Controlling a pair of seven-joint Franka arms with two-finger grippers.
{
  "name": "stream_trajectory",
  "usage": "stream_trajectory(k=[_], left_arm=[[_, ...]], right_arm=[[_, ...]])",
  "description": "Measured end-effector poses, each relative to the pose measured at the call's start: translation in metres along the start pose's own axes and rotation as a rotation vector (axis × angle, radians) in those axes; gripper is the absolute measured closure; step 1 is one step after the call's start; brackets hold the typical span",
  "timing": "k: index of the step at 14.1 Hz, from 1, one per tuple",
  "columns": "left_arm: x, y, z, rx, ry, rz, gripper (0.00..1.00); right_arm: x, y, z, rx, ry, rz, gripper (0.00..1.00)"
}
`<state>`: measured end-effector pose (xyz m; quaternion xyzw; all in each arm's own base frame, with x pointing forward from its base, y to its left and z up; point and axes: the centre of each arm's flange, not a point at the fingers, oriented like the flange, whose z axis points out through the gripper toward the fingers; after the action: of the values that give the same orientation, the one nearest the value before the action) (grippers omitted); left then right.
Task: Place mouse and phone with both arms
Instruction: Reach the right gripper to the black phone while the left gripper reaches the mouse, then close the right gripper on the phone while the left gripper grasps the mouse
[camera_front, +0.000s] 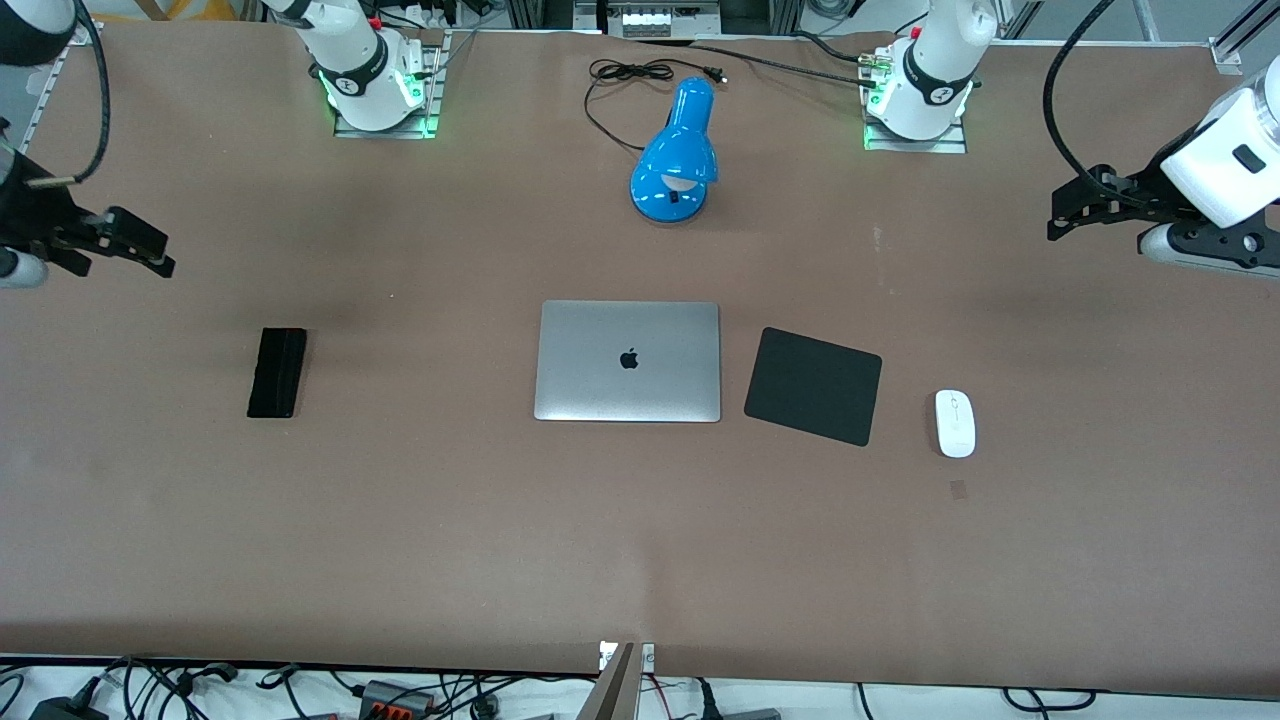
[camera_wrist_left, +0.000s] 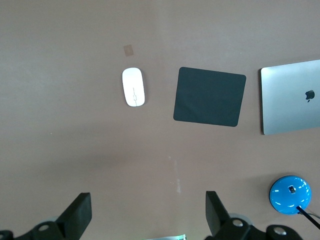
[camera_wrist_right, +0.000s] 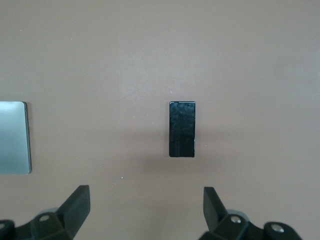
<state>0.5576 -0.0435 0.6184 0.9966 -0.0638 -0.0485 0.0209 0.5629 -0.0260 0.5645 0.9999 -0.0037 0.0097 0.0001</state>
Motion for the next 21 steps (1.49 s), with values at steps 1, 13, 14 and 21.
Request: stream_trajectory(k=[1,13,14,21], left_arm=[[0.005,0.0,0.012,0.001,-0.026,0.0,0.0],[0.124,-0.024,0.351,0.102,-0.417,0.0,0.0],[0.128,-0.026,0.362,0.104,-0.407,-0.001,0.0],[0.151,-0.045,0.393,0.109,-0.269,-0.011,0.0]], right_arm=[[0.004,0.0,0.011,0.0,-0.02,0.0,0.0],[0.045,0.035,0.251,-0.041,-0.112,0.029,0.0],[0.043,0.041,0.273,-0.042,-0.114,0.038,0.0],[0.029,0.071,0.359,-0.032,-0.194,0.091,0.0]])
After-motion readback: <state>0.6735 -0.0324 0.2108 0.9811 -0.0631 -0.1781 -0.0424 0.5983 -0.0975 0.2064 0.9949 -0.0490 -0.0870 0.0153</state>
